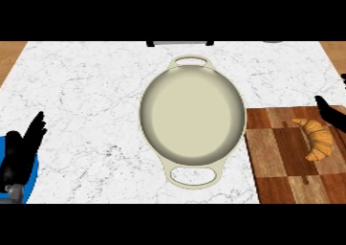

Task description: Pick the croissant from the cutting board and place it in the pot

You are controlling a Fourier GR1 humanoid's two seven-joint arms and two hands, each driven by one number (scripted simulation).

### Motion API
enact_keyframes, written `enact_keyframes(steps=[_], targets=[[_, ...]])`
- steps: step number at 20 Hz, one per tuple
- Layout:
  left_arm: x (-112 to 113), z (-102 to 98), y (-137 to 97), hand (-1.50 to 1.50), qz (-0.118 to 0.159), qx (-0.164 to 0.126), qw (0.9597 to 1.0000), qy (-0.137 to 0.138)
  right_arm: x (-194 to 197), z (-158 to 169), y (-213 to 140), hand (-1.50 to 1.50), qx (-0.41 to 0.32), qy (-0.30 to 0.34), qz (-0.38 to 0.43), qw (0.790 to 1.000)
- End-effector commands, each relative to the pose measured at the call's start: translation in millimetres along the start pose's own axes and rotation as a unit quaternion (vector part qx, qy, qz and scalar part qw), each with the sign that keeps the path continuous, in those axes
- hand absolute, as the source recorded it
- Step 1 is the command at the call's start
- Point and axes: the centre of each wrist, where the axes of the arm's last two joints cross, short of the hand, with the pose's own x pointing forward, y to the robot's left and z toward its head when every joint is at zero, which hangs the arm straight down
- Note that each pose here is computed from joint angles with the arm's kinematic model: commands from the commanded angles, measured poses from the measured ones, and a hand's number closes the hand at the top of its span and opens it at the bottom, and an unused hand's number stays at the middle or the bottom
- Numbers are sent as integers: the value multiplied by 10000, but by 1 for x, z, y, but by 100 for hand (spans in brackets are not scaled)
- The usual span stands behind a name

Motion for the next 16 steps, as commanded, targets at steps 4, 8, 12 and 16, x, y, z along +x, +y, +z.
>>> enact_keyframes(steps=[4,8,12,16], targets=[[49,-12,4,0,-332,246,9984,389,-13,71,22,-150,-636,-225,681,9954],[32,-13,4,0,-285,148,9989,341,12,63,-6,-150,125,209,1438,9893],[27,-8,-5,0,-336,204,9986,360,27,53,-37,-150,513,751,2496,9641],[27,-10,8,0,-332,79,9990,281,58,32,-54,-150,1188,1346,3055,9351]])
